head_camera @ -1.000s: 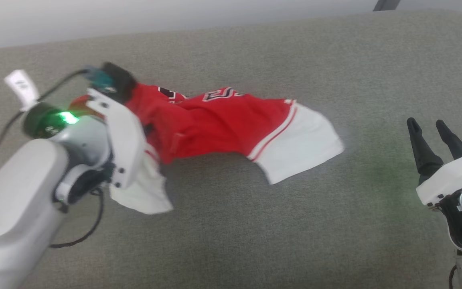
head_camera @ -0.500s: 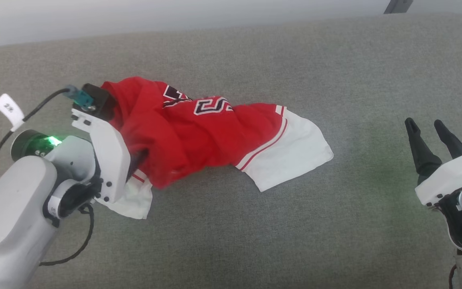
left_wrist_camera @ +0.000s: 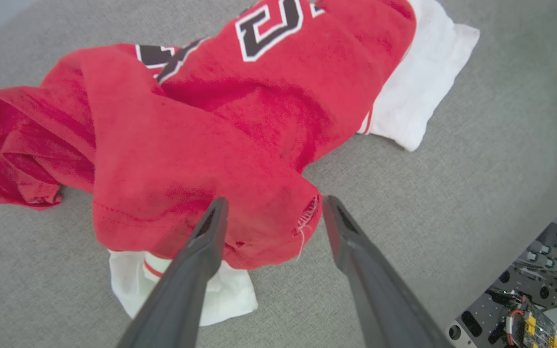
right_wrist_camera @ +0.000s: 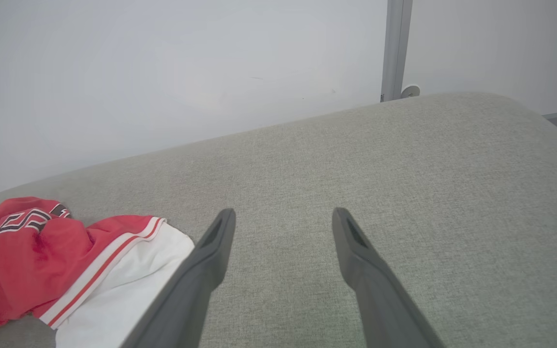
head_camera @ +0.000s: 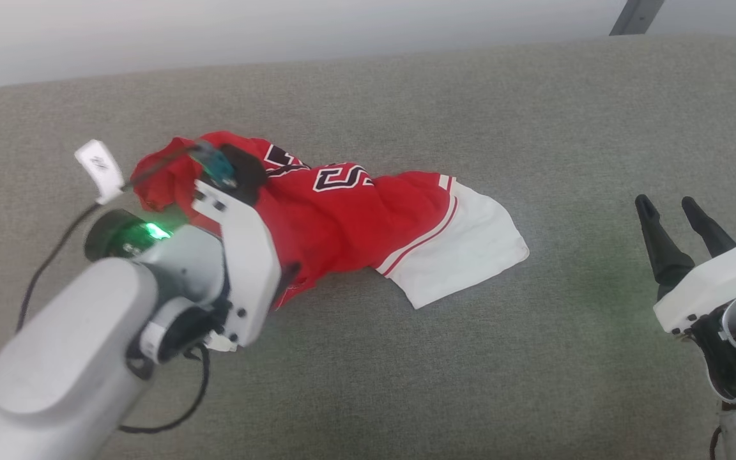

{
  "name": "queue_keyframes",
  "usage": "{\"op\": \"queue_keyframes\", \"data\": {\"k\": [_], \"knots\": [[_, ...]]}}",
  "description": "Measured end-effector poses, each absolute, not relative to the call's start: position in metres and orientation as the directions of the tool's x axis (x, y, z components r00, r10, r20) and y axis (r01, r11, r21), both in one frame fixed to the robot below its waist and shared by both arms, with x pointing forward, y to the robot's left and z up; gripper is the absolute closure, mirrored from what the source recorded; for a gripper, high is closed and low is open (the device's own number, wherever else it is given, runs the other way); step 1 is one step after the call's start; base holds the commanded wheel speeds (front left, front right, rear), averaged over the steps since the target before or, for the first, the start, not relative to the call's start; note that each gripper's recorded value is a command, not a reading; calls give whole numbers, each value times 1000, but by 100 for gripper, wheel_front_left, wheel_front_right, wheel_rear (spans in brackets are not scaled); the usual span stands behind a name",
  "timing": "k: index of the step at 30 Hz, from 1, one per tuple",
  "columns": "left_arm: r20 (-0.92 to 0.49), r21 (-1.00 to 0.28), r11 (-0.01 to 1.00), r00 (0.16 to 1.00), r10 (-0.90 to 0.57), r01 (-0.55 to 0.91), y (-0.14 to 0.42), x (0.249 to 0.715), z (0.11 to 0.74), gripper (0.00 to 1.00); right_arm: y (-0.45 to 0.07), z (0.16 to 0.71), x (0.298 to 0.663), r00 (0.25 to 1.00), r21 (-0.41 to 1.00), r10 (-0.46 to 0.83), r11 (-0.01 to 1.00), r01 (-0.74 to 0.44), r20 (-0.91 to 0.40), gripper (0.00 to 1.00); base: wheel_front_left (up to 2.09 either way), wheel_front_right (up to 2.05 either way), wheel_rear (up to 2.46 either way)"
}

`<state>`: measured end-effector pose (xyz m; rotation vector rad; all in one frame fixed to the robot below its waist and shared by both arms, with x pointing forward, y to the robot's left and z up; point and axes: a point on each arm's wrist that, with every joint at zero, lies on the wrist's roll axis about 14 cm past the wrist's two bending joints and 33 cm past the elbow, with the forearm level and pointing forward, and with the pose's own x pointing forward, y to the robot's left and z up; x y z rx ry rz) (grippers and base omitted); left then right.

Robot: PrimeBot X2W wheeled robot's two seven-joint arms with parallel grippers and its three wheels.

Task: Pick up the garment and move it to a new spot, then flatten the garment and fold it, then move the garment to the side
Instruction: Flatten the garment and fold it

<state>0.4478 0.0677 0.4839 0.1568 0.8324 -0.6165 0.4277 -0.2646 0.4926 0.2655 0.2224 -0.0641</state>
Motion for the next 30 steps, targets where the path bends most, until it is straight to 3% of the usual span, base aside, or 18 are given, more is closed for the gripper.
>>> {"op": "queue_keyframes", "data": {"k": [10,11,12,13,14,23,30], "knots": [[-805,-18,796,464,-371,605,69,444,442,0,-266,487,426,969,246,-37,964,98,-243,0,0,0,0],[-808,1,794,469,-358,608,70,446,438,14,-267,487,426,969,245,-39,964,100,-244,0,0,0,0],[-811,13,790,468,-350,613,72,448,434,61,-268,486,426,969,244,-41,964,103,-245,0,0,0,0],[-814,12,790,465,-349,614,73,449,431,61,-269,486,426,969,243,-44,964,105,-245,0,0,0,0],[-816,8,783,458,-354,621,71,449,427,100,-270,485,426,968,243,-46,964,108,-246,0,0,0,0],[-779,-30,787,479,-405,617,68,463,434,100,-275,483,426,967,240,-60,963,121,-247,0,0,0,0],[-686,-11,831,600,-411,556,82,488,477,100,-273,484,428,969,243,-56,963,116,-242,0,0,0,0]]}}
